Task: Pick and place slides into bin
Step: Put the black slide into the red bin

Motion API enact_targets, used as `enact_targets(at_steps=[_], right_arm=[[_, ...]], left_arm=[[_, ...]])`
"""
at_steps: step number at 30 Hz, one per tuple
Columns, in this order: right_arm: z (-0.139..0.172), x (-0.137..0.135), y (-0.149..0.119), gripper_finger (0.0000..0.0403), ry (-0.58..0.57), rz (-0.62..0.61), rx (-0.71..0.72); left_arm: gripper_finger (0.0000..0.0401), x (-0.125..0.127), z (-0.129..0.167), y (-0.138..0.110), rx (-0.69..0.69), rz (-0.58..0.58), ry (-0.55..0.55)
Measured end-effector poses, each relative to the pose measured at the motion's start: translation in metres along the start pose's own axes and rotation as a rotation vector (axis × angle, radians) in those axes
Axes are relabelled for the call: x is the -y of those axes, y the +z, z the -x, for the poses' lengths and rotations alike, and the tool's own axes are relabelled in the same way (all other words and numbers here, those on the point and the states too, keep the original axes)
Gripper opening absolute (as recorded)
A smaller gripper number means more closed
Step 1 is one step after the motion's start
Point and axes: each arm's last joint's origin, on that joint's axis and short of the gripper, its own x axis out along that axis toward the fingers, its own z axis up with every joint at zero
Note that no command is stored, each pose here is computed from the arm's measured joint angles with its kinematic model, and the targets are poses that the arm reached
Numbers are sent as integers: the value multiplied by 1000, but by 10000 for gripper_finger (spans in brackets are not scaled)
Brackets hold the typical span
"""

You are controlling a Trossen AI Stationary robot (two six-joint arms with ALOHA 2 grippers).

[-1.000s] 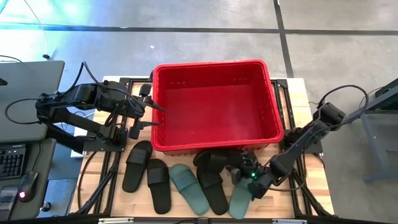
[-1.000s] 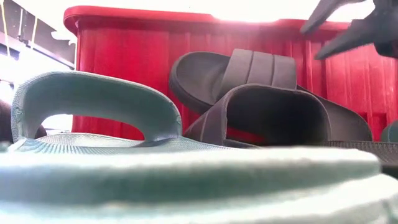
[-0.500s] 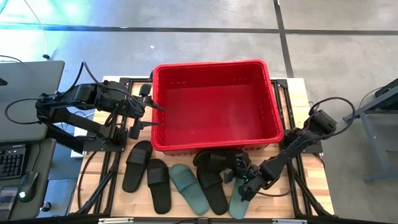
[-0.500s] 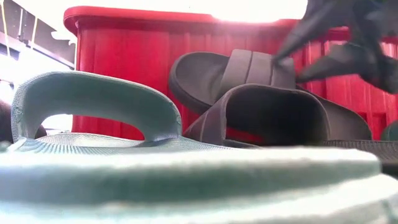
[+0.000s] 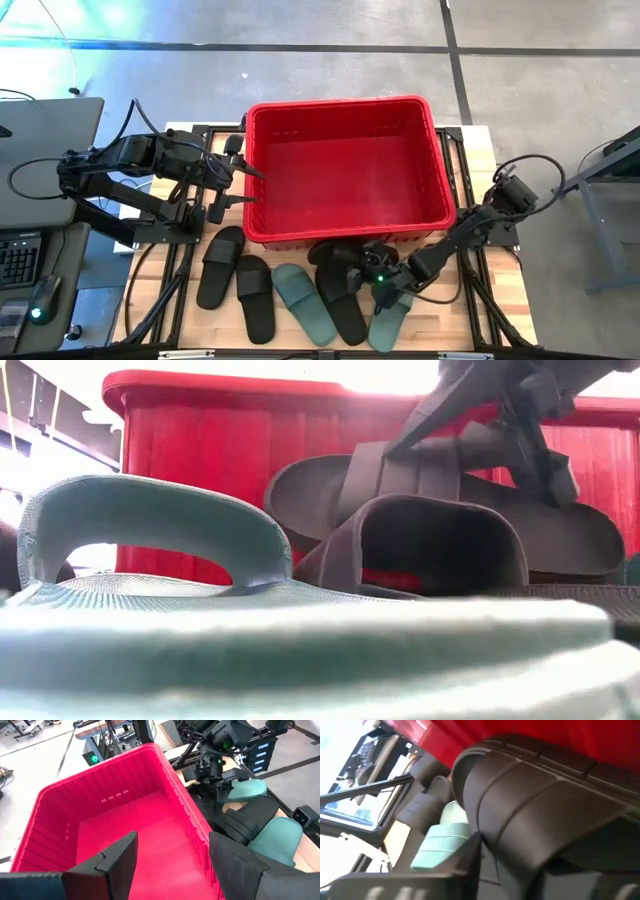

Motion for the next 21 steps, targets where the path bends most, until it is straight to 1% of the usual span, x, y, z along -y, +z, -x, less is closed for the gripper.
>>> enact_targets(at_steps=[2,3,4,6,8,9,11,13,14,16,18,19,21], right_arm=[[1,-3,-1,38,26,3,-21],[2,-4,-2,21,40,10,-45],[3,-6,-4,12,54,13,-67],[6,-12,-6,17,90,-22,-74],[13,-28,-6,18,187,-111,-58],[19,-37,-4,12,238,-135,-41],[32,-54,3,5,326,-137,10],[46,-69,10,7,390,-104,72],[53,-77,16,7,403,-72,123],[68,-92,30,3,403,9,236],[82,-105,48,4,357,109,361],[89,-110,57,4,320,161,422],[101,-120,77,2,201,249,547]], left_arm=[[227,0,0,0,0,0,0],[227,0,0,0,0,0,0],[227,0,0,0,0,0,0],[227,0,0,0,0,0,0],[227,0,0,0,0,0,0],[227,0,0,0,0,0,0],[227,0,0,0,0,0,0],[227,0,0,0,0,0,0],[227,0,0,0,0,0,0],[227,0,0,0,0,0,0],[227,0,0,0,0,0,0],[227,0,0,0,0,0,0],[227,0,0,0,0,0,0]])
